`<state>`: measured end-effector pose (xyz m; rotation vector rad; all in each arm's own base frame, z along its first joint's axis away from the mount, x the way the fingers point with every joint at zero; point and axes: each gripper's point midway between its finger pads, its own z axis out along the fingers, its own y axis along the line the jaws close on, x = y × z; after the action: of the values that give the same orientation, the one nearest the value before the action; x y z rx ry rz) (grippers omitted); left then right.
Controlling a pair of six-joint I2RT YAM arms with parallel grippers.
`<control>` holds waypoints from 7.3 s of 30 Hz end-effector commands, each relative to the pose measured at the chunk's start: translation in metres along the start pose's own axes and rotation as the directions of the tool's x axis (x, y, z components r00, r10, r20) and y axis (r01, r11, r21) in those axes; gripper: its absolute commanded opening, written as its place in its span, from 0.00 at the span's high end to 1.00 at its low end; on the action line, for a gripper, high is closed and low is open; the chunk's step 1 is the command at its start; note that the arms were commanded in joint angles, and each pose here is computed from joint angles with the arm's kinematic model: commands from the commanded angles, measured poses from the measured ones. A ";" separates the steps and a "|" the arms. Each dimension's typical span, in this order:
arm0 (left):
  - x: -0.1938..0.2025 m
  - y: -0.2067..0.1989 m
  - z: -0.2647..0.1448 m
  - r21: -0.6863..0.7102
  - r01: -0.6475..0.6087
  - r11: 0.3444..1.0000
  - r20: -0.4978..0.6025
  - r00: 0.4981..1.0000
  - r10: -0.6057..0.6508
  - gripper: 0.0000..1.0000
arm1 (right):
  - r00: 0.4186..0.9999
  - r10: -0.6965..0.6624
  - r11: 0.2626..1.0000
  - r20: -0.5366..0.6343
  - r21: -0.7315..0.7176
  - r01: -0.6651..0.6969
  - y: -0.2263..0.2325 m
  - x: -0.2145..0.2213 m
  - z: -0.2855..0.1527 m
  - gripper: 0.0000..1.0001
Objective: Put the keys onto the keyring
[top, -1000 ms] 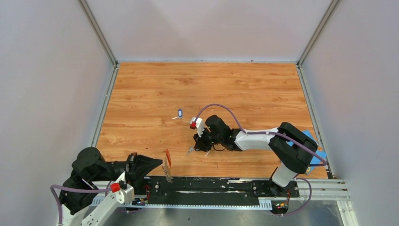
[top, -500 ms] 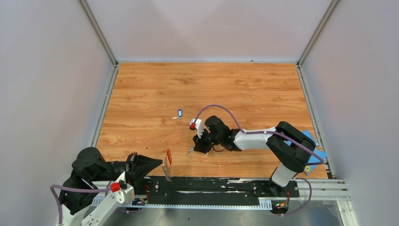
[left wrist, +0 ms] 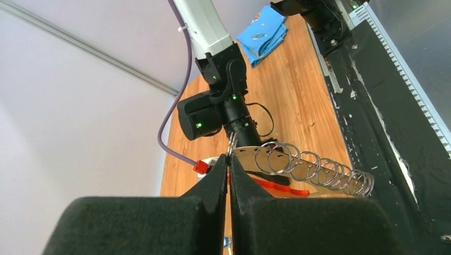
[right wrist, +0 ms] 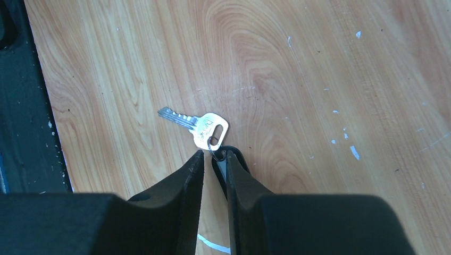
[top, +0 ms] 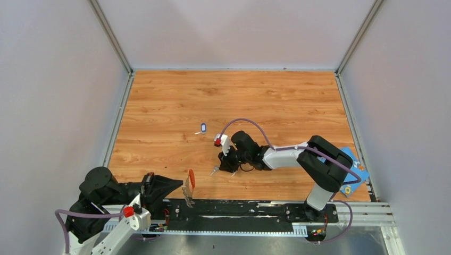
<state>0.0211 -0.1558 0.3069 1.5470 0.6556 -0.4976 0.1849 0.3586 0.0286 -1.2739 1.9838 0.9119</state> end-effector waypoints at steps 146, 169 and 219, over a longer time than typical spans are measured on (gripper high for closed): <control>-0.012 0.003 0.021 0.172 0.226 0.959 0.066 0.969 -0.240 1.00 | 0.165 -0.924 0.143 0.344 -0.088 0.986 0.250 -0.205 -0.177 1.00; -0.008 0.003 0.022 0.167 0.222 0.961 0.057 0.971 -0.234 1.00 | 0.143 -0.928 0.127 0.343 -0.068 0.990 0.252 -0.212 -0.171 1.00; 0.002 0.005 0.020 0.127 0.212 0.969 0.014 0.976 -0.216 1.00 | 0.283 -0.934 0.278 0.219 -0.052 0.959 0.238 -0.227 -0.142 1.00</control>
<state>0.0271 -0.1749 0.3032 1.5906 0.8286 -0.7526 0.0245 0.4253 0.3390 -2.0646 0.5864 0.5071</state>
